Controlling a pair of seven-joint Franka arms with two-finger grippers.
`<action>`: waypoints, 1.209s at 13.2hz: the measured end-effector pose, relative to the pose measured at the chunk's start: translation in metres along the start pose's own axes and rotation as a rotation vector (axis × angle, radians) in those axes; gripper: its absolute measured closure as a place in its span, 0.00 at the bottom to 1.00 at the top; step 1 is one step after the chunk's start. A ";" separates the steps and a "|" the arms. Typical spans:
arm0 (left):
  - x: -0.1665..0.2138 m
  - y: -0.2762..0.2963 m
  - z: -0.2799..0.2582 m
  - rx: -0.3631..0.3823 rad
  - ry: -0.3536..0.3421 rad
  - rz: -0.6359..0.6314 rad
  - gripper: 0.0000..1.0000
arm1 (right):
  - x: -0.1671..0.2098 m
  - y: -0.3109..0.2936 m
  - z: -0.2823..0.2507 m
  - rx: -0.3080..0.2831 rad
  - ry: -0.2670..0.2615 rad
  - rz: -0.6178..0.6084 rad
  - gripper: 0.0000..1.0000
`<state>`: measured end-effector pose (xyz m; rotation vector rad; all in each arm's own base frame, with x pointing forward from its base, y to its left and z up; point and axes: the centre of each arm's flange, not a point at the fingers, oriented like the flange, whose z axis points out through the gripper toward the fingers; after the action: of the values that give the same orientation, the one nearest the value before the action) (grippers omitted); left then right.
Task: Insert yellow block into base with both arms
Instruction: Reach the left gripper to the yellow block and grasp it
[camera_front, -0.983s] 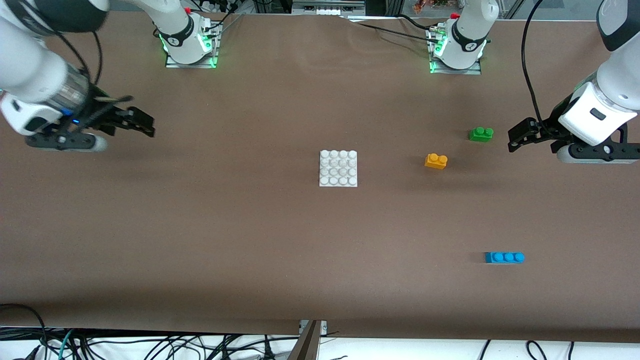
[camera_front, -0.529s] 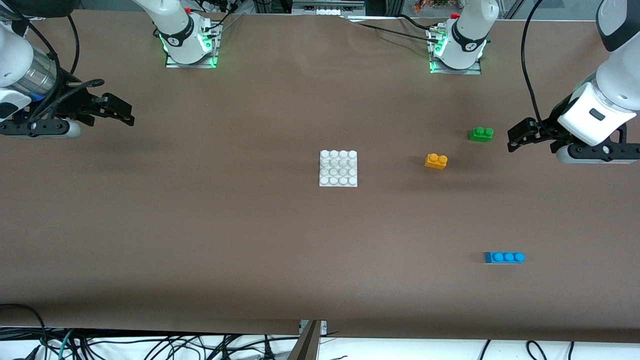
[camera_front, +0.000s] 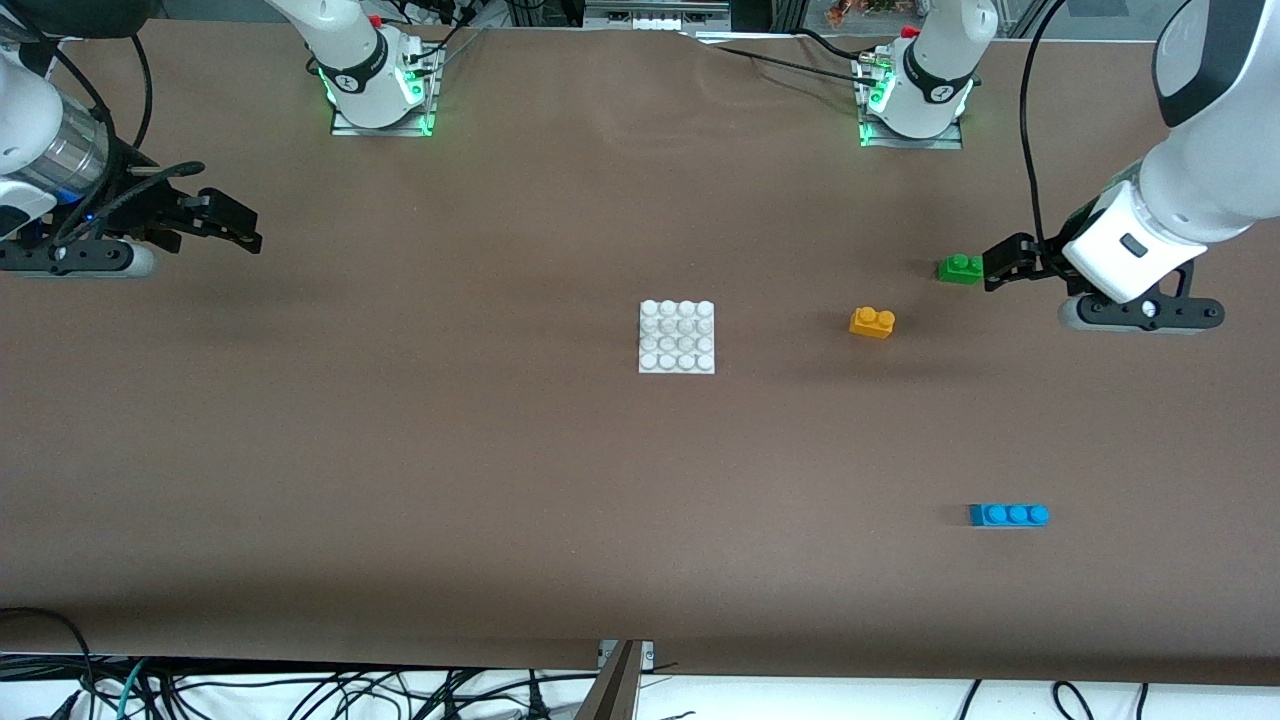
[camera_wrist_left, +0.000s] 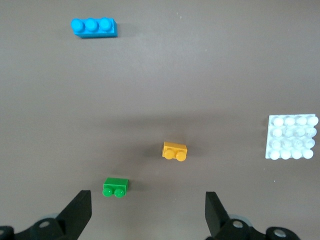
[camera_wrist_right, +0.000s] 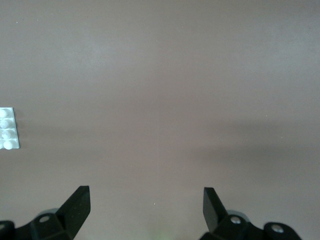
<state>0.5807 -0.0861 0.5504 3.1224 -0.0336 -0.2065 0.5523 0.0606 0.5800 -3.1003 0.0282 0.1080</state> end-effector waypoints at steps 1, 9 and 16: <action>0.000 0.002 0.004 0.001 -0.012 0.009 0.00 | 0.000 0.000 0.000 -0.001 0.000 0.000 0.00; 0.001 0.016 0.087 0.004 -0.030 0.147 0.00 | 0.005 0.001 -0.017 0.001 0.042 0.002 0.00; -0.044 0.029 0.229 0.009 0.081 0.183 0.00 | 0.014 0.014 -0.007 -0.021 0.026 0.024 0.00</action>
<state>0.5066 -0.1169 0.3292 3.1079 -0.3178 -0.0769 0.5665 0.0459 0.5852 -3.1228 0.0648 0.0689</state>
